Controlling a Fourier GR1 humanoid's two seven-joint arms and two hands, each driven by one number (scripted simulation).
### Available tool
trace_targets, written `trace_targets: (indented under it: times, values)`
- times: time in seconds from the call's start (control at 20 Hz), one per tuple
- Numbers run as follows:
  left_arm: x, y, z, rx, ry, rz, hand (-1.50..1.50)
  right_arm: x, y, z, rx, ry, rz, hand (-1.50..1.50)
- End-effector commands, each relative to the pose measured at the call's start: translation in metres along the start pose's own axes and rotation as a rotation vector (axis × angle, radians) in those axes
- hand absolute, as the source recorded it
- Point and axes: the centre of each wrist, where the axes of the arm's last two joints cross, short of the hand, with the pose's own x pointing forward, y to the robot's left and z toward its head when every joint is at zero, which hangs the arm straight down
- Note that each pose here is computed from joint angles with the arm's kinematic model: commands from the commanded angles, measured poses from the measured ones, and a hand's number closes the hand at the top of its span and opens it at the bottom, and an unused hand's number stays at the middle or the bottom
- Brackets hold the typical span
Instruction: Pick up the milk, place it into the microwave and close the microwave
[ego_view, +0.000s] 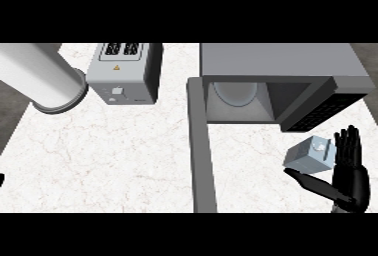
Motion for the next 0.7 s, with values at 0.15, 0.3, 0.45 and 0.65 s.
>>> trace_targets:
  times: [0.15, 0.3, 0.45, 0.65]
  values:
    - [0.008, 0.000, 0.006, 0.005, 0.021, 0.008, -1.50, -0.029, -0.005, -0.019, -0.029, 0.031, 0.053, -1.50]
    - [0.004, 0.013, 0.006, 0.002, -0.001, 0.015, -1.50, -0.045, 0.006, 0.001, -0.083, 0.054, 0.105, -1.50]
    - [-0.006, 0.009, -0.002, -0.001, 0.020, 0.004, -1.50, -0.044, -0.023, 0.006, -0.114, 0.084, 0.198, -1.50]
    - [-0.004, 0.000, -0.005, 0.005, 0.007, -0.004, -1.50, -0.057, -0.055, -0.015, -0.152, 0.083, 0.175, -1.50]
